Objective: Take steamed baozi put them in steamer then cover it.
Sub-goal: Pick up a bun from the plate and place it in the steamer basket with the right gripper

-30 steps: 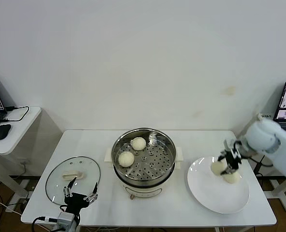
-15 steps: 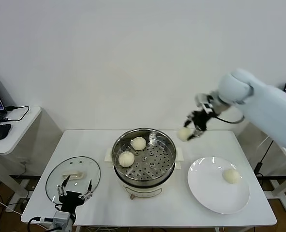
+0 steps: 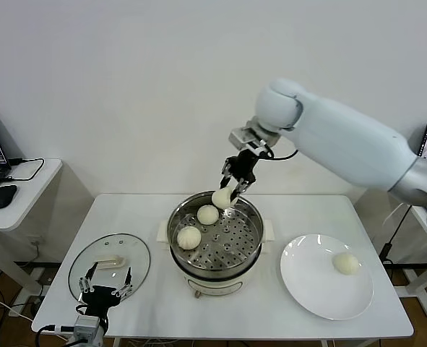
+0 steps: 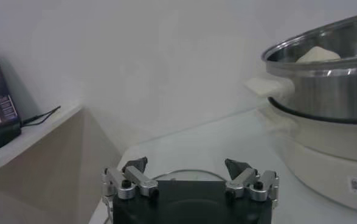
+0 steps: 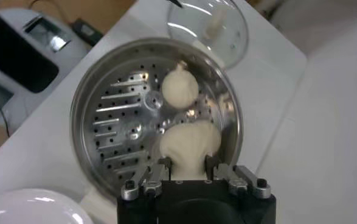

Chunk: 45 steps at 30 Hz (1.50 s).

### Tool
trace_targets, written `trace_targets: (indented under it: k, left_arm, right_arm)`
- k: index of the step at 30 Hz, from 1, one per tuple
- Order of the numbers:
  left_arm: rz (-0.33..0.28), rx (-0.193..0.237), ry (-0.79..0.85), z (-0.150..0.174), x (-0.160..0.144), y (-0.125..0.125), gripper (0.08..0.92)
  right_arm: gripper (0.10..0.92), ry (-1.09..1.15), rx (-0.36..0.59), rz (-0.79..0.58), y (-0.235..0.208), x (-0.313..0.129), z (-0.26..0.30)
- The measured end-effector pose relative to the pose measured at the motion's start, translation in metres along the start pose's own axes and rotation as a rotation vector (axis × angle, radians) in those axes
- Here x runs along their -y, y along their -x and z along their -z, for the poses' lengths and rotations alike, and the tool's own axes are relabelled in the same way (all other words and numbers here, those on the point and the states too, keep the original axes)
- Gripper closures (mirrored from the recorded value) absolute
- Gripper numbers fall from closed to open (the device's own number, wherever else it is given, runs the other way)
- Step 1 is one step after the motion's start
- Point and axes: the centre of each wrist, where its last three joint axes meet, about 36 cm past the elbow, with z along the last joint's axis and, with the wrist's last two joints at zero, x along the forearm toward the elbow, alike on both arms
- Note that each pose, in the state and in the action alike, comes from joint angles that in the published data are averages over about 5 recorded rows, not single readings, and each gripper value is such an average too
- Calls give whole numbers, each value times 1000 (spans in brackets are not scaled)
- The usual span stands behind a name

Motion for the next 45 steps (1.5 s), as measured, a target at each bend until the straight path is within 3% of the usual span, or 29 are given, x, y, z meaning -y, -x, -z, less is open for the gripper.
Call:
trace_targets:
  k: [11,25,45]
  left_arm:
    - [8,0,-3,0,0,-2,177]
    - [16,6,-2,4,-3,-7,177]
    - [17,11,-2,6,-4,-9,177]
  right_arm:
    - [632,-264,4,112,39,5,23]
    - [632,-598,-89,179,85,-13,68]
    - [629,-757,-109,208,138,-24,100]
